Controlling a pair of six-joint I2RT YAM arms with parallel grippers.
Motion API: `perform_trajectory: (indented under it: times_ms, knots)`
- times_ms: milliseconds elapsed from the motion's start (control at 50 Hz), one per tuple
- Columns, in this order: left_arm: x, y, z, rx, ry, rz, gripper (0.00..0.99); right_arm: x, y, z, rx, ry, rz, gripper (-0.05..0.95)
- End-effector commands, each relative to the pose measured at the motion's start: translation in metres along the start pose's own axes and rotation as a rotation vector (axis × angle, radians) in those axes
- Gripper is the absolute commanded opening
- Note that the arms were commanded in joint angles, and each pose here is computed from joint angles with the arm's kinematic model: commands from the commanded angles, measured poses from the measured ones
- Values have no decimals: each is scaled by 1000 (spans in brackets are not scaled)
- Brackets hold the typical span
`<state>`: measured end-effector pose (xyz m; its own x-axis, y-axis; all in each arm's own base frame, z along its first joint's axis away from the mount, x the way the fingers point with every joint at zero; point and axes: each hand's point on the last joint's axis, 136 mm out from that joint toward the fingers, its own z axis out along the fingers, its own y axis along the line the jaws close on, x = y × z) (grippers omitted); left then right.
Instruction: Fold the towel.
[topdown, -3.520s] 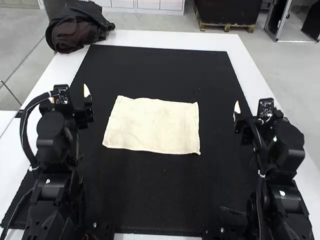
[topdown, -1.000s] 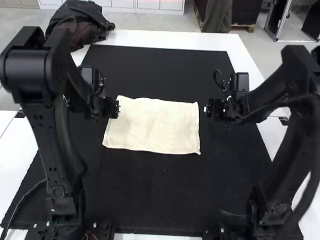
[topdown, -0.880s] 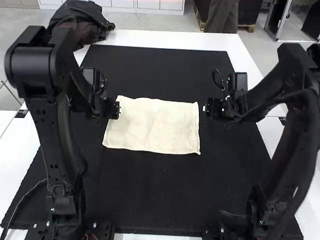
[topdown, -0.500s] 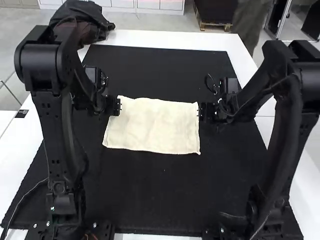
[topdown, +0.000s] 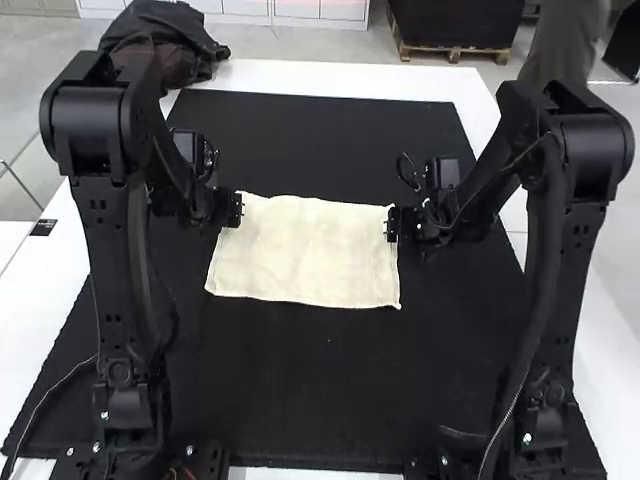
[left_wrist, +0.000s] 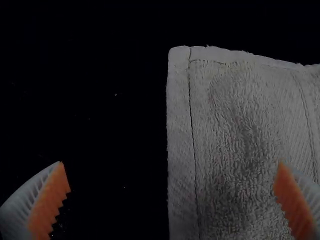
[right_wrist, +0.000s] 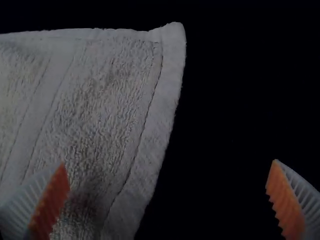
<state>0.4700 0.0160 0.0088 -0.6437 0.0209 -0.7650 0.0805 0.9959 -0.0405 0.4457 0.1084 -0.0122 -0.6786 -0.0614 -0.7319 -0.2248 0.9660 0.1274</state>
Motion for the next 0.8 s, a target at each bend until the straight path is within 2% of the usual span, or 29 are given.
perform_trajectory:
  times_ms: [0, 340, 740, 780]
  knots:
    - [-11, 1, 4, -3, -28, 29, 957, -12, 10, 5, -28, -32, -17, 907]
    - [-4, 4, 13, -13, -5, 49, 954, -14, 6, 17, -12, -31, -19, 907]
    - [4, 6, 18, -20, 19, 52, 841, -16, 14, 18, -42, -32, -22, 908]
    - [9, 6, 19, -18, 31, 70, 841, -15, 15, 18, -47, -30, -23, 908]
